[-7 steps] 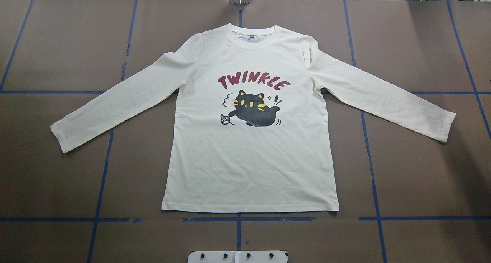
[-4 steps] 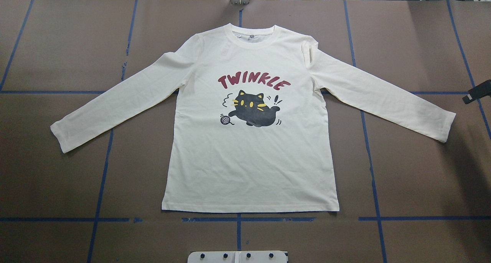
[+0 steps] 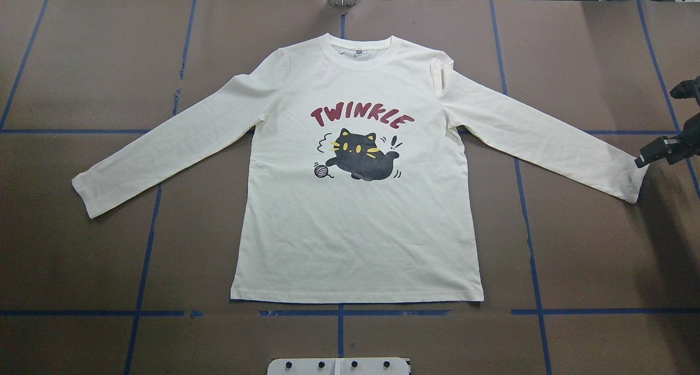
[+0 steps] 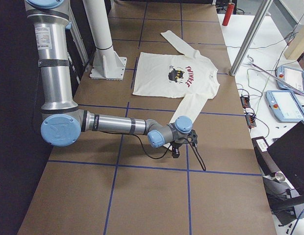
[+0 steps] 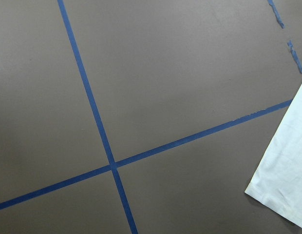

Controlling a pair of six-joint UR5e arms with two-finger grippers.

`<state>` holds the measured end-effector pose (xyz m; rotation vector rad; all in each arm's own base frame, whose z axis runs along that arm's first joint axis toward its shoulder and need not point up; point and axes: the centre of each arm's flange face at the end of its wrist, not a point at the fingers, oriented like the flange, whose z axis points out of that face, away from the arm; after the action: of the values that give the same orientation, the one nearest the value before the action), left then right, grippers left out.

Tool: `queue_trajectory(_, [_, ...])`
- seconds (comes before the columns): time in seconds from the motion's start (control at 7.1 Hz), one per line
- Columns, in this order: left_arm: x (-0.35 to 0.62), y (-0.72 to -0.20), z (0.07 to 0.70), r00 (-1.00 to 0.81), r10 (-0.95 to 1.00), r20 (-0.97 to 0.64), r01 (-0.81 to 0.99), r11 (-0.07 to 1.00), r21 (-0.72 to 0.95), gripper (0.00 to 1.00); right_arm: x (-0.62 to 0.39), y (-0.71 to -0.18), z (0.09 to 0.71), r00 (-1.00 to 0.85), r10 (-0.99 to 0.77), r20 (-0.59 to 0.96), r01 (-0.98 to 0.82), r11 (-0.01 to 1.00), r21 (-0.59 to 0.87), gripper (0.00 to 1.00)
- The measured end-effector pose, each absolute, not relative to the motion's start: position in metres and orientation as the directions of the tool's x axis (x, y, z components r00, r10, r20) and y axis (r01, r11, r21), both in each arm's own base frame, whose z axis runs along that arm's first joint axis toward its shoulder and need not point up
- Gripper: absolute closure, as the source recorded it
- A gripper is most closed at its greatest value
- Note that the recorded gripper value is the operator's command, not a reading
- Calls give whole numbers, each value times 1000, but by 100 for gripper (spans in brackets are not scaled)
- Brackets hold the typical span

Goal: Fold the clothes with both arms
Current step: 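Move the right gripper toward the sleeve cuff nearest it, then grasp the sleeve cuff with the right gripper and fold it across the shirt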

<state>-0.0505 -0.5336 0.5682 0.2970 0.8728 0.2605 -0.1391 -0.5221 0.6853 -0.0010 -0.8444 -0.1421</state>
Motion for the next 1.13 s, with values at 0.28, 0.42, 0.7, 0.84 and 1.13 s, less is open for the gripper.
queue_trajectory(0.28, [-51, -534, 569, 617, 345, -707, -103, 926, 362, 0, -151, -535, 688, 656, -124, 744, 134, 990, 47, 100])
queue_trajectory(0.42, [-51, -534, 569, 617, 345, -707, -103, 926, 363, 0, -153, -538, 689, 656, -123, 745, 136, 990, 44, 100])
queue_trajectory(0.7, [-51, -534, 568, 617, 347, -706, -102, 925, 365, 0, -153, -534, 691, 646, -117, 754, 139, 990, 34, 100])
queue_trajectory(0.84, [-50, -534, 567, 616, 348, -706, -102, 925, 367, 0, -153, -532, 688, 627, -116, 771, 146, 989, 31, 100])
queue_trajectory(1.13, [-50, -533, 566, 614, 350, -707, -102, 924, 368, 0, -158, -535, 660, 585, -98, 805, 132, 991, 25, 100])
